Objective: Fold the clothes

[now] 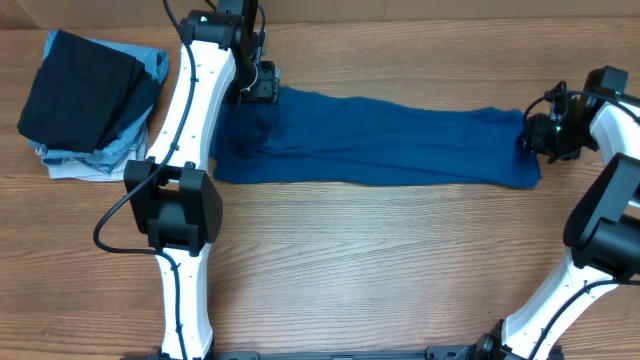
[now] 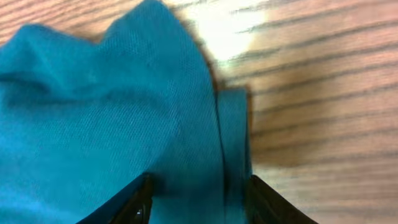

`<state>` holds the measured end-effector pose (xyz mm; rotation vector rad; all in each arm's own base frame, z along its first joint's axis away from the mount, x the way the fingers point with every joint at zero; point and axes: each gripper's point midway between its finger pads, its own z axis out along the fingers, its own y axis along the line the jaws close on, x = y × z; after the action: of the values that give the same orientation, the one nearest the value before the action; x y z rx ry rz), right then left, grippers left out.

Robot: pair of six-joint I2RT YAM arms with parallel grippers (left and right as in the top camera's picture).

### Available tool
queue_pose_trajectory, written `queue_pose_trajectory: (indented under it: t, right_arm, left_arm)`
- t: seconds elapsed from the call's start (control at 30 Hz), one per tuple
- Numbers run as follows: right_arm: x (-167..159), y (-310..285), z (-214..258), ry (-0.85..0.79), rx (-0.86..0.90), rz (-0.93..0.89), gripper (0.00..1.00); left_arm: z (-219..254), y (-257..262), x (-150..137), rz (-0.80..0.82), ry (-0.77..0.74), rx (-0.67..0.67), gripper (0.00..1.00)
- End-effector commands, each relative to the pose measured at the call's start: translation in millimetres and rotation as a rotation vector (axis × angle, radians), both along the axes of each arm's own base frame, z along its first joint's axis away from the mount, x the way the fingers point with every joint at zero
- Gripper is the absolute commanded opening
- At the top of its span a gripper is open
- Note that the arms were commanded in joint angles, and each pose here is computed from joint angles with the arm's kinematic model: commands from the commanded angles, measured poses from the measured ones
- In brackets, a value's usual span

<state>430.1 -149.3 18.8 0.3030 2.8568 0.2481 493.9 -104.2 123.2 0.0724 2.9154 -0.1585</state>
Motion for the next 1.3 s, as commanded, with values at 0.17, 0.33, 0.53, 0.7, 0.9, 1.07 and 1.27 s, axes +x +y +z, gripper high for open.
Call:
queue_pose_trajectory:
  t: [0.17, 0.33, 0.53, 0.7, 0.9, 1.07, 1.27]
  right_arm:
    - [-14.4, 37.4, -23.0, 0.014, 0.199, -0.003, 0.34]
    - [-15.5, 40.3, -22.1, 0.017, 0.216, -0.001, 0.25]
    - [3.7, 16.6, -2.7, -0.024, 0.118, -0.013, 0.04]
    - [6.5, -12.0, -0.2, -0.047, 0.048, -0.056, 0.04]
    - [-7.6, -65.5, 4.2, -0.081, 0.027, -0.162, 0.04]
    - [-4.4, -86.9, 24.5, -0.112, 0.009, -0.194, 0.04]
    - [25.2, -49.2, 81.3, -0.122, 0.009, -0.096, 0.04]
  left_arm:
    - [2.3, -4.1, 0.3, -0.050, -0.012, 0.012, 0.67]
    - [2.2, -4.2, 0.2, -0.049, -0.011, 0.011, 0.56]
    - [2.7, -4.5, 1.8, -0.049, -0.018, 0.010, 0.22]
    - [2.8, -4.6, 2.0, -0.049, -0.019, 0.010, 0.21]
    - [3.5, -4.7, 2.9, -0.049, -0.024, 0.009, 0.20]
    - [5.2, -1.3, 7.1, -0.040, -0.038, 0.007, 0.21]
    - [5.5, 26.6, 13.1, 0.016, -0.042, 0.007, 0.26]
